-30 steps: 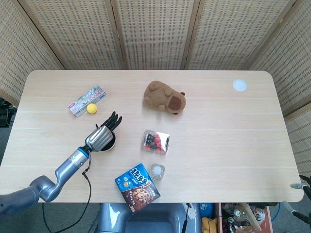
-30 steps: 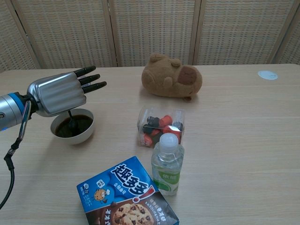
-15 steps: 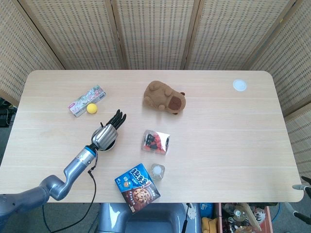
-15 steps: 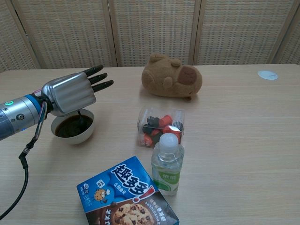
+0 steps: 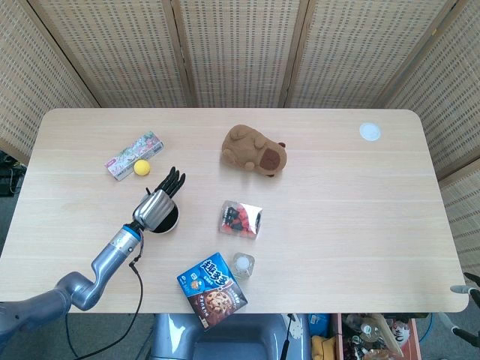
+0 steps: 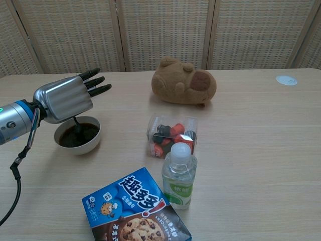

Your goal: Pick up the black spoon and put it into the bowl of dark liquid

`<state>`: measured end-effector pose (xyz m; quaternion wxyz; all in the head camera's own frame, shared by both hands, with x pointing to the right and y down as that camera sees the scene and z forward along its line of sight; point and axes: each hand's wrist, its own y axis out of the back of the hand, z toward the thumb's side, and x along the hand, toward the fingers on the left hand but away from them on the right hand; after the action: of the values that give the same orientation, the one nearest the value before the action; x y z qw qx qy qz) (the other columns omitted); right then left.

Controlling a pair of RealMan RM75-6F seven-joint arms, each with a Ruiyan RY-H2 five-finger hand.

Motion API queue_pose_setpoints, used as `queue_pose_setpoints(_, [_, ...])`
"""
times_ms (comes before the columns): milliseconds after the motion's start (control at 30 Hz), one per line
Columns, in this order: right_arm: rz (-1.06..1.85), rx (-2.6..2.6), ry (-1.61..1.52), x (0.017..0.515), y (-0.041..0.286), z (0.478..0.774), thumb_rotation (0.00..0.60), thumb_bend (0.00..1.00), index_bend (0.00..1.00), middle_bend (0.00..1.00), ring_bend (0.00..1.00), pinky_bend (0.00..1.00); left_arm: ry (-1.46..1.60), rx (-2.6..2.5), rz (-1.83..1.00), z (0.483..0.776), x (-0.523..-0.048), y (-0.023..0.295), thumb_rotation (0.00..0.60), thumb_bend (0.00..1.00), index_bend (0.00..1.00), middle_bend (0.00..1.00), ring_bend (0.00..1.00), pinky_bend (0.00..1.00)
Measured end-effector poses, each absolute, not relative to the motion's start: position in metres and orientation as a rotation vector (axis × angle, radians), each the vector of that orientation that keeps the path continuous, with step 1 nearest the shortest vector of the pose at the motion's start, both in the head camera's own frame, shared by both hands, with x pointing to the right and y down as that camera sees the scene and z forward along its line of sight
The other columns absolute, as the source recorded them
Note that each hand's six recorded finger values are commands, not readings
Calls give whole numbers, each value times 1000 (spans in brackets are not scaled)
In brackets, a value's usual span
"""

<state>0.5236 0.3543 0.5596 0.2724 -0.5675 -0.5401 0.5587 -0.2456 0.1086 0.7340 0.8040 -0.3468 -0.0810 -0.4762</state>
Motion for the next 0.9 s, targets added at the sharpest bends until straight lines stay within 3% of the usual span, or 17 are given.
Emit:
queue_pose_setpoints(467, [1509,-1519,-1462,526,356,559,600,299,429,301,149,244,-147,-797,-993,737,-217,119,600,380,613,8,0,0])
queue_pose_setpoints(900, [1519,-1514,-1470,529,359,559,600,300,429,301,149,244,-135,-774,-1046,741,-220,104,600,380,613,8,0,0])
